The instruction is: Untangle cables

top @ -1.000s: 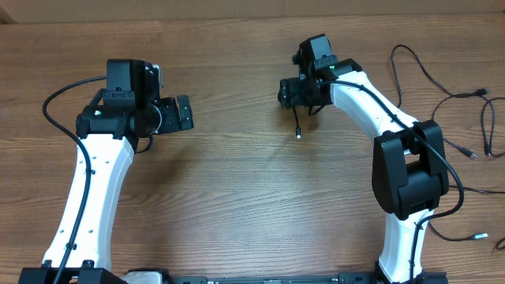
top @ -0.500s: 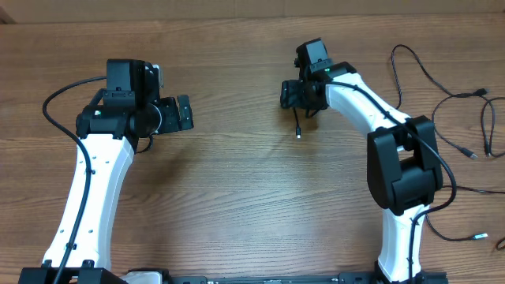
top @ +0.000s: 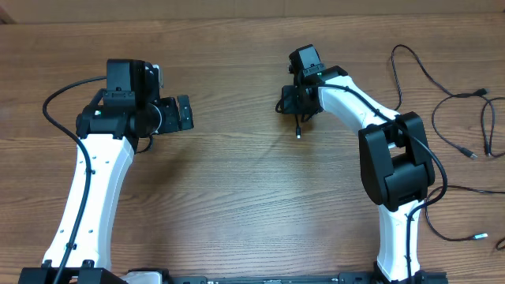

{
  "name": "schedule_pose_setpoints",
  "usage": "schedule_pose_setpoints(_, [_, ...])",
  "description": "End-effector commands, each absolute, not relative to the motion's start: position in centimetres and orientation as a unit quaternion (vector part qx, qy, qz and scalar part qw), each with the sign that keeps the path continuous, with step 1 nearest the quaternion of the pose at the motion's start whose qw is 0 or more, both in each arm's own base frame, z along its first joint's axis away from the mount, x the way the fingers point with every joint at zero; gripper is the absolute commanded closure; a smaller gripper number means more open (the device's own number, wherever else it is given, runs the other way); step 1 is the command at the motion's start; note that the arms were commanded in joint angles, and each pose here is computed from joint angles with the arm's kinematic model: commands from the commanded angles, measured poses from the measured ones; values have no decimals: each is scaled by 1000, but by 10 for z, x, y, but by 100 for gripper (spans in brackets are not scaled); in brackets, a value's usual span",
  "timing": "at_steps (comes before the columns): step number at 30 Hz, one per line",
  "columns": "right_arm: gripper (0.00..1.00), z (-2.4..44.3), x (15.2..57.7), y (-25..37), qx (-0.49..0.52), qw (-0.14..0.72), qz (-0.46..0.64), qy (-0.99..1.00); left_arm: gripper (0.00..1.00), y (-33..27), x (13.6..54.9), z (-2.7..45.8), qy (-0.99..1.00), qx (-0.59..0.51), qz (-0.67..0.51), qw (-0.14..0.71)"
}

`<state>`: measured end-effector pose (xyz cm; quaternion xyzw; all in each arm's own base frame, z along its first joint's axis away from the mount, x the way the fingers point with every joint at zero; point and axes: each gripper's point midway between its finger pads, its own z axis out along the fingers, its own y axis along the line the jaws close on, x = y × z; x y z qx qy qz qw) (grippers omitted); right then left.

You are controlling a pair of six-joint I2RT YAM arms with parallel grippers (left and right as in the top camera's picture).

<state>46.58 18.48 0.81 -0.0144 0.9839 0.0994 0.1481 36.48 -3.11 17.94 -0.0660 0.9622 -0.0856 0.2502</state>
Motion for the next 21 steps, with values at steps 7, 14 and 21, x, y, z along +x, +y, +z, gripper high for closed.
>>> schedule_pose_setpoints(7, [96,-8,464,178,-10,139,79,987,0,-31,366,187,960,-57,-87,261])
schedule_pose_setpoints(14, [96,33,488,146,18,175,40,984,0,-31,366,187,960,-57,-87,261])
schedule_pose_setpoints(21, [96,171,534,54,108,304,-38,946,1,-31,366,187,960,-57,-87,261])
